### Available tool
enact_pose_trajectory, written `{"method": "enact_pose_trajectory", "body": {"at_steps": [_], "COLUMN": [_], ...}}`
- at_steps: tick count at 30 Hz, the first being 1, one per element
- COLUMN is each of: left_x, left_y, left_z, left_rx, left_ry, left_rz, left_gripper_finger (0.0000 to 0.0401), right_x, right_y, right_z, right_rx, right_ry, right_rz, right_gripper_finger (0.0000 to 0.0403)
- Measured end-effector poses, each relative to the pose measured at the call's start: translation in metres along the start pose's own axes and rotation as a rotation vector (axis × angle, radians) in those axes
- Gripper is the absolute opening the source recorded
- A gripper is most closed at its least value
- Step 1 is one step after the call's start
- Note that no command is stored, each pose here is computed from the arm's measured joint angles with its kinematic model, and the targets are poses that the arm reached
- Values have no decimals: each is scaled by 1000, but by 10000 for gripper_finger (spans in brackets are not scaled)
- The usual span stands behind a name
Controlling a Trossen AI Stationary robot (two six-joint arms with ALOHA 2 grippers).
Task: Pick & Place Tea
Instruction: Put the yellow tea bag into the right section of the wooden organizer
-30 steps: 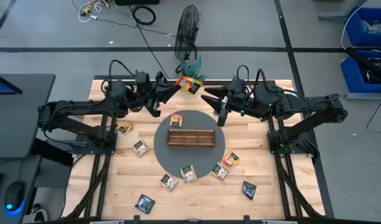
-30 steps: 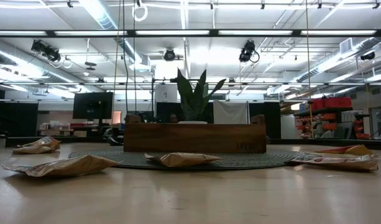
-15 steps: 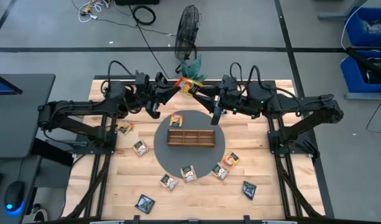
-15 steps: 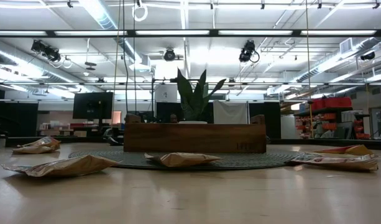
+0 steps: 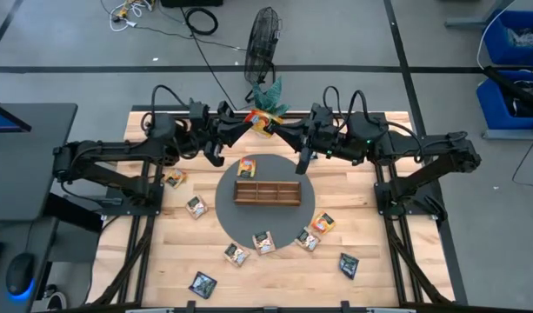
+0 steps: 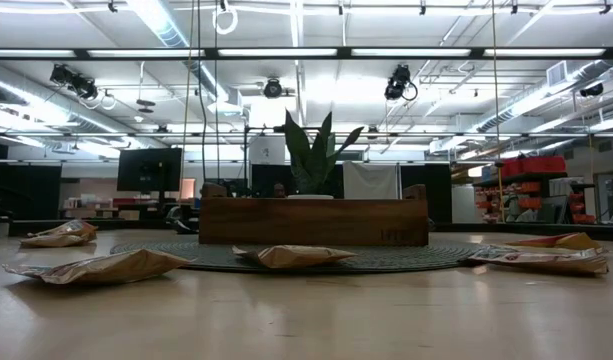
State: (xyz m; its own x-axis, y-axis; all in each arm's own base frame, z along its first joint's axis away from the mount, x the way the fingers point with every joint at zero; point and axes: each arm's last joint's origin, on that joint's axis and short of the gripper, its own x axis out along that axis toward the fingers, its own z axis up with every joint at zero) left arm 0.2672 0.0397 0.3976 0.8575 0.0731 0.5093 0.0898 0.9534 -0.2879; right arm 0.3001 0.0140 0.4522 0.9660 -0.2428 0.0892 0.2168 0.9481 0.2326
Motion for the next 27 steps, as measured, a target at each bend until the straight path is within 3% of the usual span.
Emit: {"method": "enact_pose_trajectory", "body": {"at_steps": [6,11,19,25,27], "left_x": [0,0,-10,-26,-28], "left_y": [1,0,3,3,2], "left_z": [-1,-2,-12,-12,-8], "left_rx": [9,93,126,121,129], "left_ry": [13,36,267,441,442], "left_rz": [5,-14,52,107,107], "left_gripper_finger": [38,86,150,164,164], "right_x": [-2,-18,-42,-46,-45], "right_y": [-2,-6,-19,-28,-31], "right_z": [-1,3,-2,-18,-23], "right_rx": [-4,-25,-28,29,40], "right_ry": [30,95,295,482,538], "right_rz": [-9,-22,-87,-99,-96], "right_gripper_finger": [2,1,1,0,0]}}
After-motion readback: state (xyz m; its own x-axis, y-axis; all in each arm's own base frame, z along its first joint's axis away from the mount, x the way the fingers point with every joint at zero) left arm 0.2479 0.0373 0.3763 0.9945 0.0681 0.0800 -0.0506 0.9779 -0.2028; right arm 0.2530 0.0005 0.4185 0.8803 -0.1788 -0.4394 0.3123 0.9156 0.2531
